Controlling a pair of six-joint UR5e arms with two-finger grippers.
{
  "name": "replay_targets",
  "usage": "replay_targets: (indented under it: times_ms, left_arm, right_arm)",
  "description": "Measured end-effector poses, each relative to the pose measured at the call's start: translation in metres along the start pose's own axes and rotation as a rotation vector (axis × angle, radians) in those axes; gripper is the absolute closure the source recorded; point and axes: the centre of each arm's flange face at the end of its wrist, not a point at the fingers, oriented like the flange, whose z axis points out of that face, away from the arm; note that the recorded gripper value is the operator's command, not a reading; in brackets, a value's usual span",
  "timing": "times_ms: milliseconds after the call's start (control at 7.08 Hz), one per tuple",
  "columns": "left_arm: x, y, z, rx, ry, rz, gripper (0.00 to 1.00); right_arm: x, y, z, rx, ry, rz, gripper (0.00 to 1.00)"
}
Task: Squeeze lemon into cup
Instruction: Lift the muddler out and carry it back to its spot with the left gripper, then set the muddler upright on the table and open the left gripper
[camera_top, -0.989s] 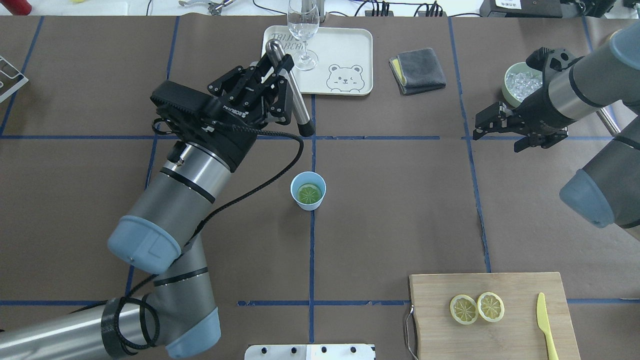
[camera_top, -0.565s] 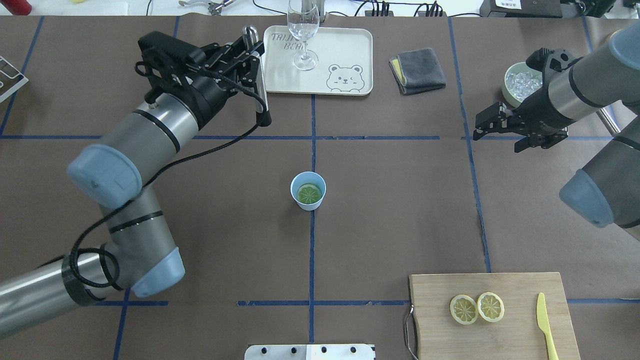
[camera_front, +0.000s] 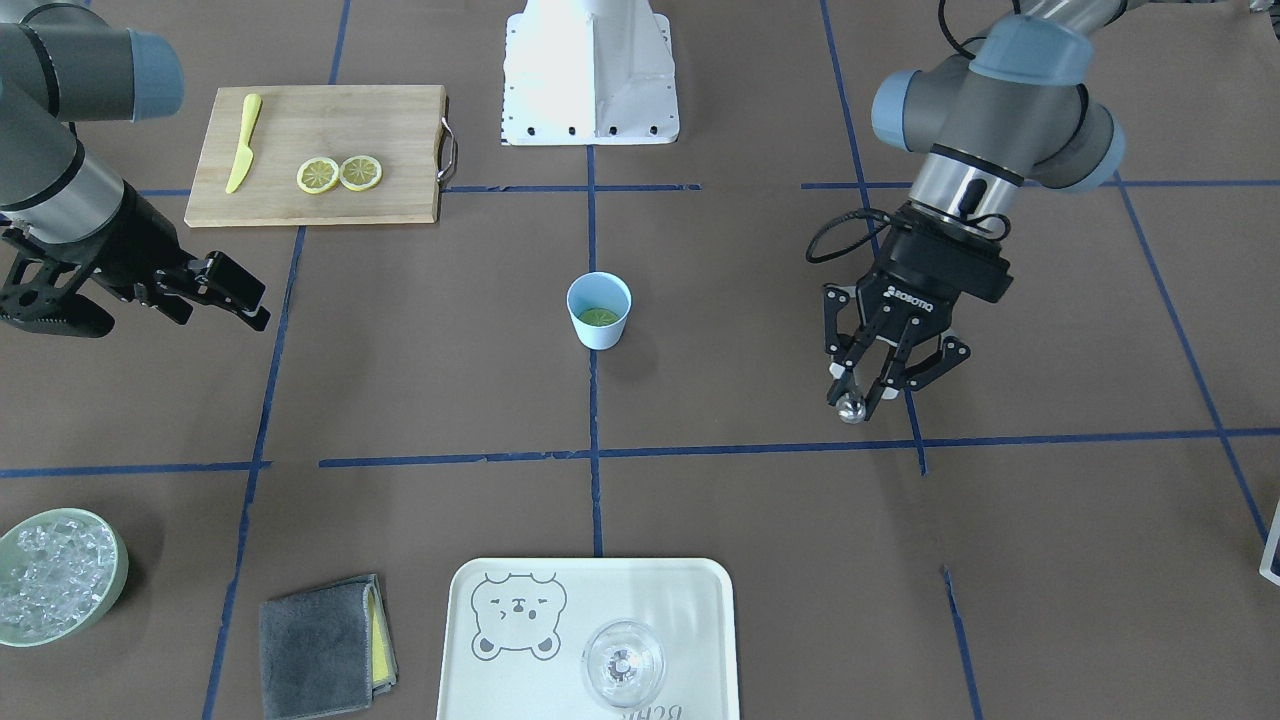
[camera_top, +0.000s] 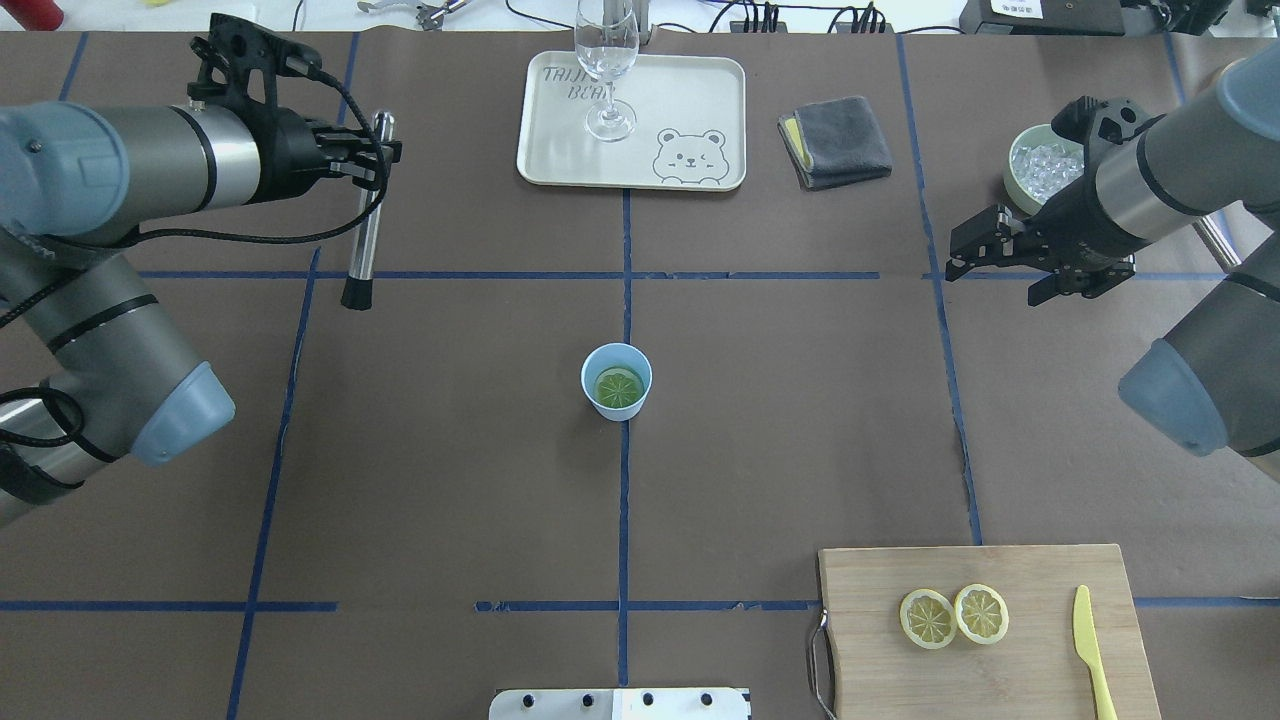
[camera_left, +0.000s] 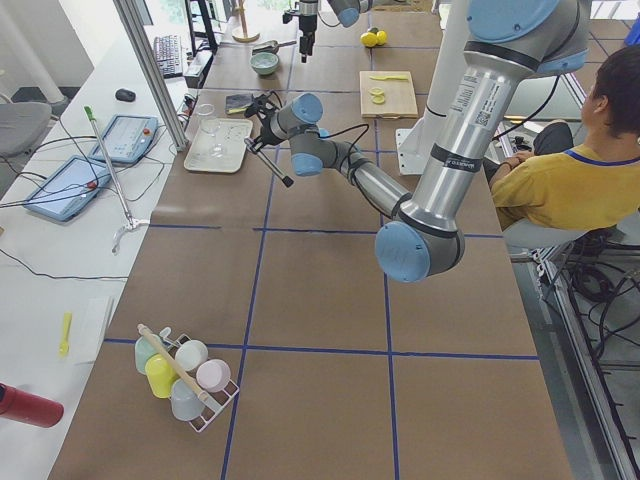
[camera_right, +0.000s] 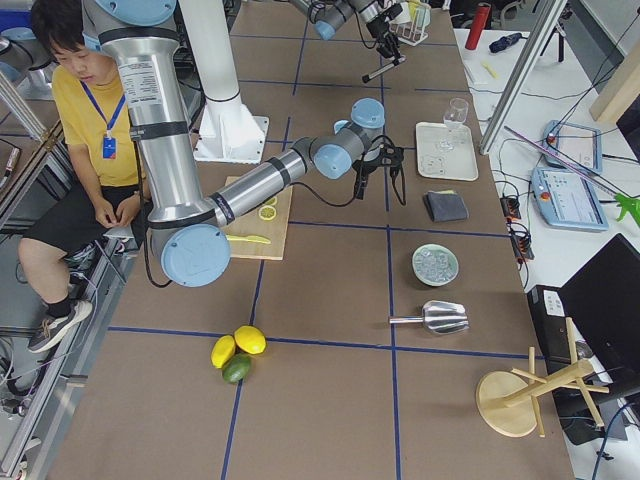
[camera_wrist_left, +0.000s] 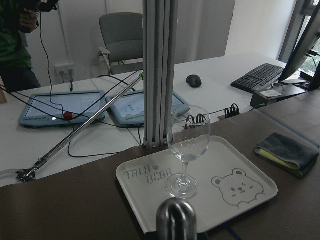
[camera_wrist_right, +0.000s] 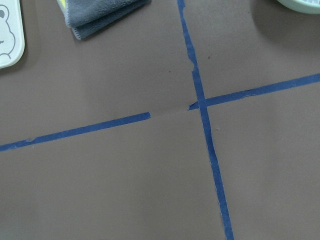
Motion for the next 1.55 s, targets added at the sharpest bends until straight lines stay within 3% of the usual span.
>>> replay_targets:
  times_ms: [283, 565, 989, 1554]
  left_arm:
    - [-0.041, 0.0, -0.01, -0.271, -0.109, -0.12, 1.0]
    - [-0.084, 0.029, 0.006, -0.444, -0.24, -0.208, 1.0]
    - [-0.148, 0.1, 0.021, -0.582, -0.327, -0.224, 1.0]
    - [-0.193, 0.145, 0.041, -0.671, -0.395, -0.26, 1.0]
  right_arm:
    - [-0.001, 0.001, -0.002, 0.001, -0.003, 0.0, 0.0]
    - [-0.002, 0.001, -0.002, 0.002, -0.005, 0.0, 0.0]
    - [-0.003, 0.002, -0.004, 0.003, -0.007, -0.001, 0.0]
    - [-0.003, 0.002, -0.004, 0.004, -0.008, -0.001, 0.0]
